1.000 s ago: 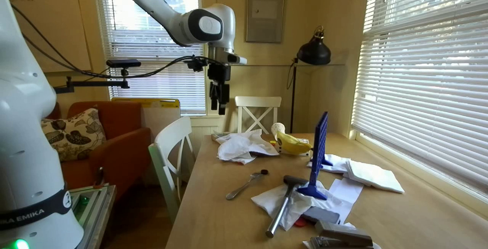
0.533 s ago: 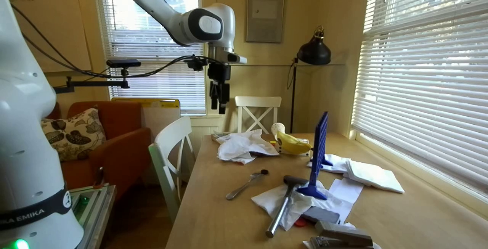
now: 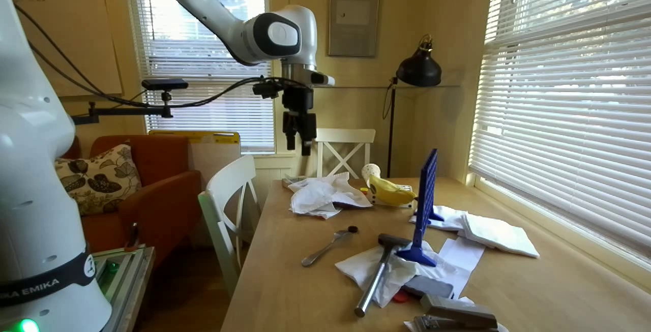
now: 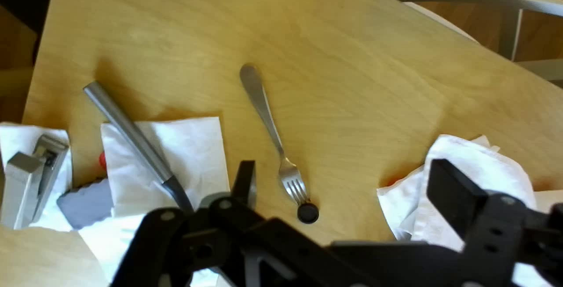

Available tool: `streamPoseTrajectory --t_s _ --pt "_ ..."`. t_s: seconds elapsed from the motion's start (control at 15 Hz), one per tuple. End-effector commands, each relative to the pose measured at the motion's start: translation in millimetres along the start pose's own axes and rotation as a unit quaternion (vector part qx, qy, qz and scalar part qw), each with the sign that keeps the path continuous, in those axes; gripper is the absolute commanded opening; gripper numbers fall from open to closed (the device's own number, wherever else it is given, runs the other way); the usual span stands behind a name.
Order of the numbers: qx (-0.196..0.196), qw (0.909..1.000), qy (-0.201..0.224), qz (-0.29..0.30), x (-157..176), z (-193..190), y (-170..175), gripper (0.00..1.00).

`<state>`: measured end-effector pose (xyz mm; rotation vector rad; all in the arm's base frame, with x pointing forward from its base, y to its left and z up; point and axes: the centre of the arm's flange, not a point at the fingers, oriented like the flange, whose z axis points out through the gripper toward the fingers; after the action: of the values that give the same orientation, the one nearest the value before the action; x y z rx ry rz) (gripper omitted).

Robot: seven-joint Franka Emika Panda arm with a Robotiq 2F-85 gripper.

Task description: Pick up the black object from the table and put it in the blue object

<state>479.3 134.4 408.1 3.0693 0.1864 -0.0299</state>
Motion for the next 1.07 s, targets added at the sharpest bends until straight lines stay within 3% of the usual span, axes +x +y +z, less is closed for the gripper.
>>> streamPoseTrajectory --t_s 0.0,0.47,0.67,1.0 --pt "-0.032 0.9949 0.024 -0.092 1 17 49 1.00" --pt "-0.052 0.9640 0.102 -0.240 40 56 123 1.00" --pt "-0.053 0.9642 0.118 -0.231 75 79 128 1.00" --pt "-0.047 0.9767 0.100 -0.184 131 109 93 1.00"
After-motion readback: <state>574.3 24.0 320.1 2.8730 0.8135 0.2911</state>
